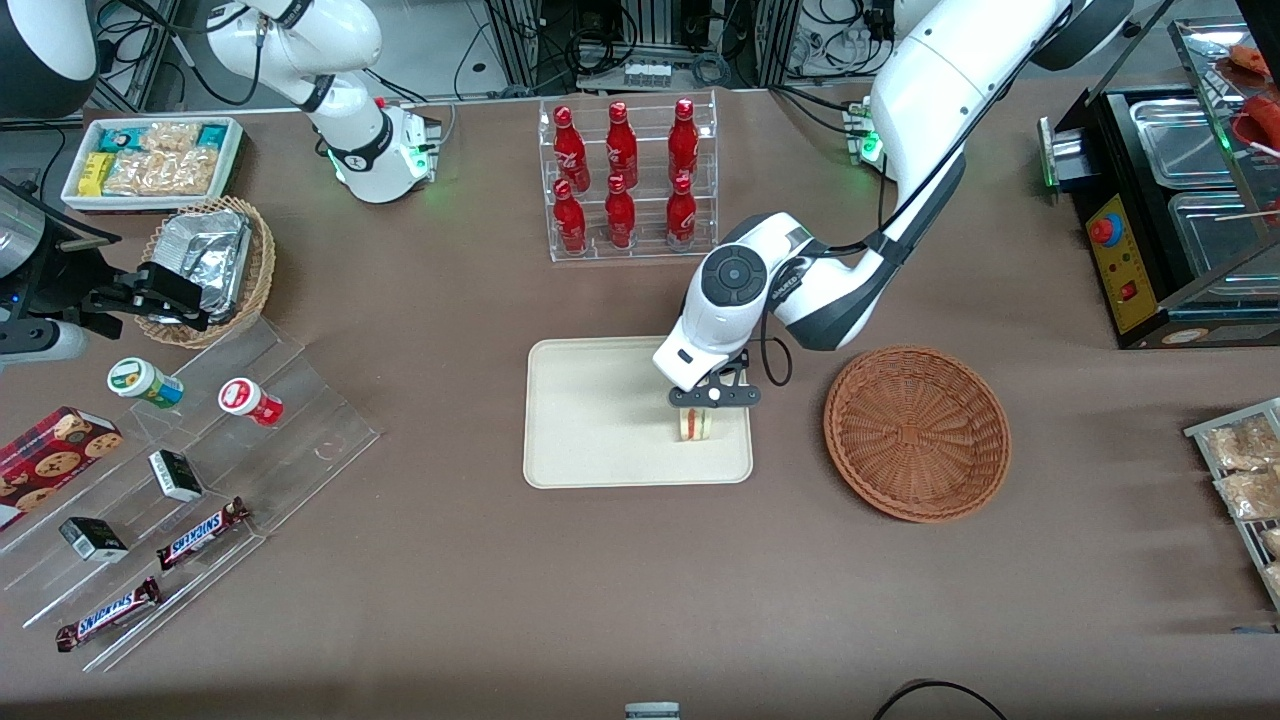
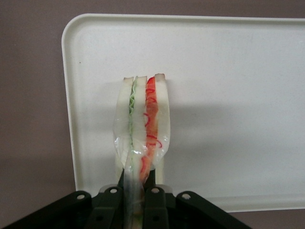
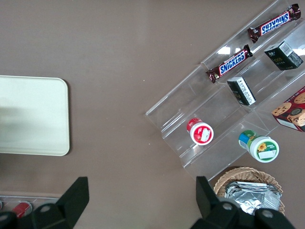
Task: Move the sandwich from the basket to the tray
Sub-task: 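Lower the held sandwich onto the tray's center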
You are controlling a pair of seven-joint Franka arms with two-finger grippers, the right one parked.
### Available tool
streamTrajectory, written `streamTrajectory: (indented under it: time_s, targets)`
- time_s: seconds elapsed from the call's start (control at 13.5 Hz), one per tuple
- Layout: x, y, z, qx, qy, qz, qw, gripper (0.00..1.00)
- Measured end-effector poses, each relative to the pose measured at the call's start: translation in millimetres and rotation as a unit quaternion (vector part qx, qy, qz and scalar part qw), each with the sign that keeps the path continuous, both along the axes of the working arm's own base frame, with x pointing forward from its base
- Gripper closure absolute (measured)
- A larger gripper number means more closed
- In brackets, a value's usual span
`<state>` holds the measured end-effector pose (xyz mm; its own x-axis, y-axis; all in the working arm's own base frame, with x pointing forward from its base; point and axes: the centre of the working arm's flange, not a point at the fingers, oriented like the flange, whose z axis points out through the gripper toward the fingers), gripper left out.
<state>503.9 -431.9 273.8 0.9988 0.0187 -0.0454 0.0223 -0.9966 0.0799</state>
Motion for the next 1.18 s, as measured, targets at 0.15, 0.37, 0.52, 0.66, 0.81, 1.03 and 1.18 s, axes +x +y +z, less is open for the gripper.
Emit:
streamTrajectory:
  time_s: [0.15,0.37,0.52,0.66,0.81,1.03,1.18]
  targets:
    - [1,-1,1,-0.005,-0.003,0.003,1.0,0.85]
    - [1,-1,0,-0.006,-0.004,0.003,1.0,0.85]
    - [1,-1,-1,-0.007,-0.004,0.003,1.0,0.85]
    - [2,-2,-2,-0.012,-0.006,0.004,0.9999,0.85]
    - [3,-3,-5,-0.017,-0.008,0.005,0.9998,0.85]
    - [3,-4,-9,-0.019,-0.006,0.005,0.9998,0.85]
    - [3,-4,-11,-0.019,-0.005,0.005,0.9998,0.84]
